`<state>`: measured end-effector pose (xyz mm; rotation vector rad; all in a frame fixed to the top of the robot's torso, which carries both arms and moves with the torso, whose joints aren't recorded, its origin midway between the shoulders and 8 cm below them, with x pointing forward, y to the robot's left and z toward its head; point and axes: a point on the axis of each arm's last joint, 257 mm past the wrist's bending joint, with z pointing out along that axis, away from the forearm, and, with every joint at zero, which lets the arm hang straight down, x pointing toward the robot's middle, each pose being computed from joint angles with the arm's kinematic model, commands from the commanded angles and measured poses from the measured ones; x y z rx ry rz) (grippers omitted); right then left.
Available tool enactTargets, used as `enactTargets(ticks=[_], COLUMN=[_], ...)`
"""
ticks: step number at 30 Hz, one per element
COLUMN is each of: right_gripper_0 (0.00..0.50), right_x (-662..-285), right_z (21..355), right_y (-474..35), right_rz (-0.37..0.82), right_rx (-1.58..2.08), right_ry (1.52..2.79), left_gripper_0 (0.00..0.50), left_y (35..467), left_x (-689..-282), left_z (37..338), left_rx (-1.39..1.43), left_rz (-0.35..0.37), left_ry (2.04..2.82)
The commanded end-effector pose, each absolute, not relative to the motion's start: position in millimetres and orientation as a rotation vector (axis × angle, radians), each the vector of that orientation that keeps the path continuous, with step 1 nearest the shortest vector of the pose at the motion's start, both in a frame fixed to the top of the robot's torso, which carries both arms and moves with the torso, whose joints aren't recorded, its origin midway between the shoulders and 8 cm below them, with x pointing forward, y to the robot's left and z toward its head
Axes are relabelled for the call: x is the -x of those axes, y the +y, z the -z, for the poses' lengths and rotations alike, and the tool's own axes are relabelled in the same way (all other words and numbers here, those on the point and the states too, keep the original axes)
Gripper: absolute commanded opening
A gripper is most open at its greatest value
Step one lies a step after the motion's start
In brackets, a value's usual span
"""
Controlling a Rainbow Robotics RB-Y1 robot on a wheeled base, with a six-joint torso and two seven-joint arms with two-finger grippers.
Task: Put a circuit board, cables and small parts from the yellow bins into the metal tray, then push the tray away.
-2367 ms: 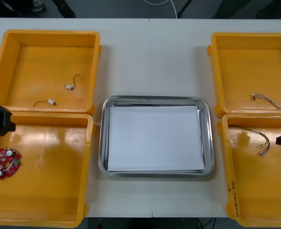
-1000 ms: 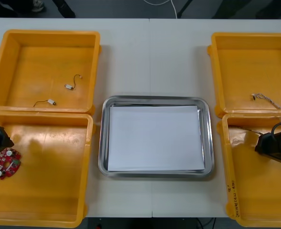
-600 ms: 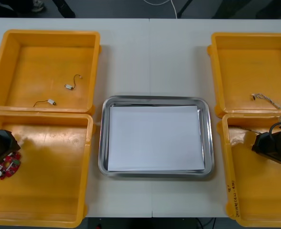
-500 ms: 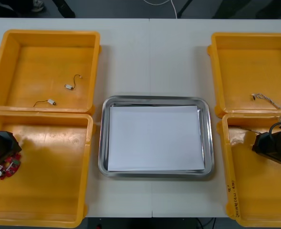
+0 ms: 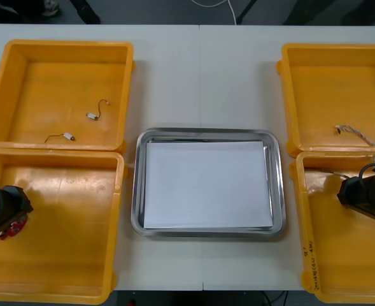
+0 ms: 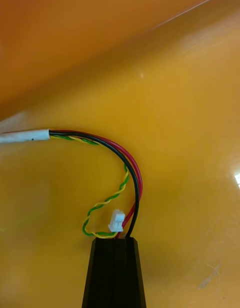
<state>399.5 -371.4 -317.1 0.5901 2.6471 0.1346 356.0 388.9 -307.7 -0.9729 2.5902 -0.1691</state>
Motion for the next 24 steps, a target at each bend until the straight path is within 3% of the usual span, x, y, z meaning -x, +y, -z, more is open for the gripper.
enactTargets(ticks=[1,24], right_gripper_0=[0.0,0.0], right_x=[-412,-378], right_z=[302,266], right_y=[-365,-373], right_rz=[-0.185,-0.159], right_rx=[-0.62,-0.619], right_ry=[2.614,2.646], left_gripper_0=[0.5,0.5], left_y=[386,386], left_x=[-349,-353], left_z=[322,329], left_rx=[1.04,1.007], left_rz=[0.172,0.151], left_ry=[2.581,2.583])
